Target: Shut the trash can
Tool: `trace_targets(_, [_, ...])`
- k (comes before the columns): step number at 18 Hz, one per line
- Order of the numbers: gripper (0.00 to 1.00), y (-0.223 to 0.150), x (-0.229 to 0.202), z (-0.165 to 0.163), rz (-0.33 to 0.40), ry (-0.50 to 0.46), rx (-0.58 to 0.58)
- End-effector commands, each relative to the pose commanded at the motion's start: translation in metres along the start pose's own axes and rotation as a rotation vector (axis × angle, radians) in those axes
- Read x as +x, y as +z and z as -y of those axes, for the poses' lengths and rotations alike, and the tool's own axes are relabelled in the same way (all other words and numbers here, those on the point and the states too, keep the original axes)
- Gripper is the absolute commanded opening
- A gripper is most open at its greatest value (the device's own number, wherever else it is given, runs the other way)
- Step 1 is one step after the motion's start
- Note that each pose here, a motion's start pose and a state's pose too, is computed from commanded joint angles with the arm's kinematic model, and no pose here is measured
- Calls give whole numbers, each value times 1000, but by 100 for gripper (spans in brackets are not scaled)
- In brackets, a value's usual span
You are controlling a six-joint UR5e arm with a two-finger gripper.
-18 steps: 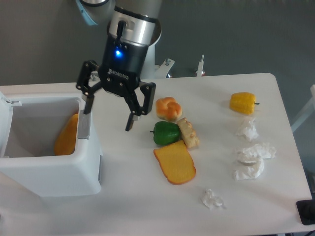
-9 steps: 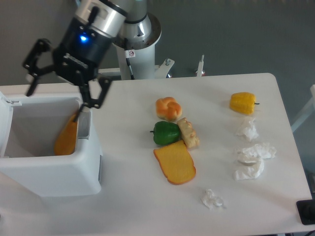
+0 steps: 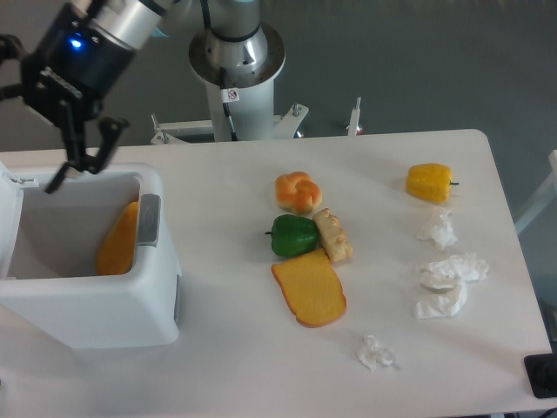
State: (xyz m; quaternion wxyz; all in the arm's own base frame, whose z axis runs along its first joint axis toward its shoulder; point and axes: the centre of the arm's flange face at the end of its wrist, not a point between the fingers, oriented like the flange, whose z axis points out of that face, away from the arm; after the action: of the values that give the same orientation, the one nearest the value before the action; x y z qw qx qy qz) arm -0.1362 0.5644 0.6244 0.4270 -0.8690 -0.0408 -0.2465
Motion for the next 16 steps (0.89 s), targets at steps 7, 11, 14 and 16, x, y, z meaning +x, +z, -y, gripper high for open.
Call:
trace_targets(7, [100,0,23,3,-168,-7,29])
trace_targets(11, [100,9,41,-4,-306,-13,29])
trace_targets(14, [100,7,52,1,-387,-1,45])
trace_targets(16, [100,5,56,1,-411,5,51])
